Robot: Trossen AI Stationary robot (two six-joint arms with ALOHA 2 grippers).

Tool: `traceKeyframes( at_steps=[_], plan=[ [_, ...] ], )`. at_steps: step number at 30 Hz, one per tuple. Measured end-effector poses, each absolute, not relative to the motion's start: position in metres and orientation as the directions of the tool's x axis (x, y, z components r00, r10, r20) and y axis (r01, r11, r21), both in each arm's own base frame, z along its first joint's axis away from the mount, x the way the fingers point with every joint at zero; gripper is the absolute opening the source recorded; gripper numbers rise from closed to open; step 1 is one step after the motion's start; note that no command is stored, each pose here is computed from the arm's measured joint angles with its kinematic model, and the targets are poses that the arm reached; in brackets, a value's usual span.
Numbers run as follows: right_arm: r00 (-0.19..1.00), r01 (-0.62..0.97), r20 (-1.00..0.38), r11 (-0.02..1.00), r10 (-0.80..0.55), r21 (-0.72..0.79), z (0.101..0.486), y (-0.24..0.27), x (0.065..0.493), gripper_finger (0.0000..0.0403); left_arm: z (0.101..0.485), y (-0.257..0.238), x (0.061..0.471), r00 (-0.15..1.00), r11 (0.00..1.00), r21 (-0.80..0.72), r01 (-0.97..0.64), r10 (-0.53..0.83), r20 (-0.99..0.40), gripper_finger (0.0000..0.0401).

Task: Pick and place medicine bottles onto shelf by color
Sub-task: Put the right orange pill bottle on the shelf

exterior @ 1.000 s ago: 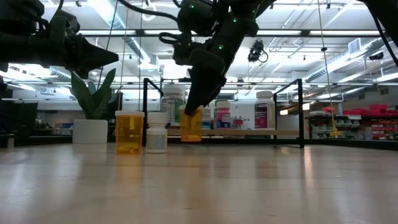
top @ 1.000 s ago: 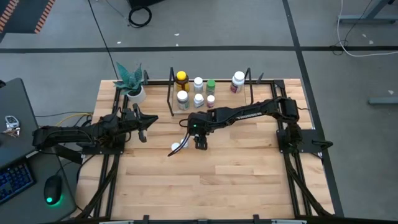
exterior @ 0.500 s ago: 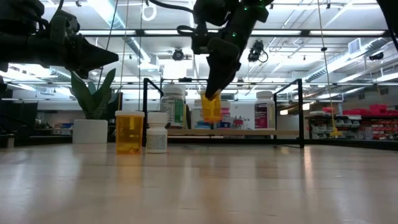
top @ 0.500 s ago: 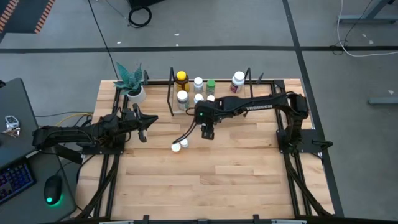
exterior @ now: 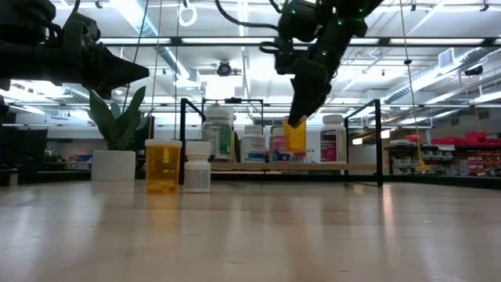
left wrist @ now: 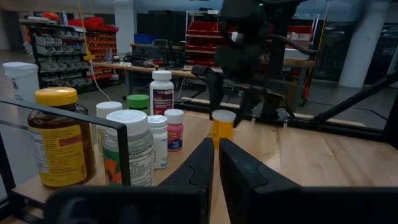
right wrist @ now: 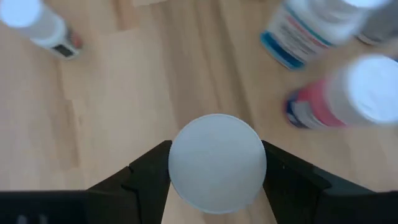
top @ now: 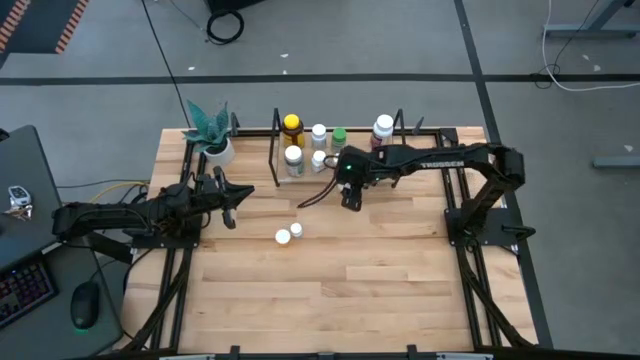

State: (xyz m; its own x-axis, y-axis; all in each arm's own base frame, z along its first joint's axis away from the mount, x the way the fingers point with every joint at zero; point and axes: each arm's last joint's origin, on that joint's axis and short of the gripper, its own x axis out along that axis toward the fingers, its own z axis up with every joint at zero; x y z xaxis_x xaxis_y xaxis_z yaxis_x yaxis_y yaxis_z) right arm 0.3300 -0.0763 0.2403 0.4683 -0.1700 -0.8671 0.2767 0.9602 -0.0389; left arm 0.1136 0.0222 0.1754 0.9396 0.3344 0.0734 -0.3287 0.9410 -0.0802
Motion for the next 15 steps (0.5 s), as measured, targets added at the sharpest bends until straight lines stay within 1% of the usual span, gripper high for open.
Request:
traceKeyframes(
  at_steps=[7, 15],
  plan=[
    [0.426, 0.415, -0.865, 0.907, -0.267, -0.076, 0.240, -0.110, 0.308, 0.0231, 0.175, 0.022, 0.114, 0.939, 0.941, -0.080, -0.329, 0.335, 0.073, 0.0036],
    [0.400, 0.528, -0.853, 0.845, -0.336, -0.085, 0.240, -0.155, 0.292, 0.0231, 0.175, 0.022, 0.114, 0.940, 0.941, -0.080, -0.329, 0.334, 0.073, 0.0038]
  ],
)
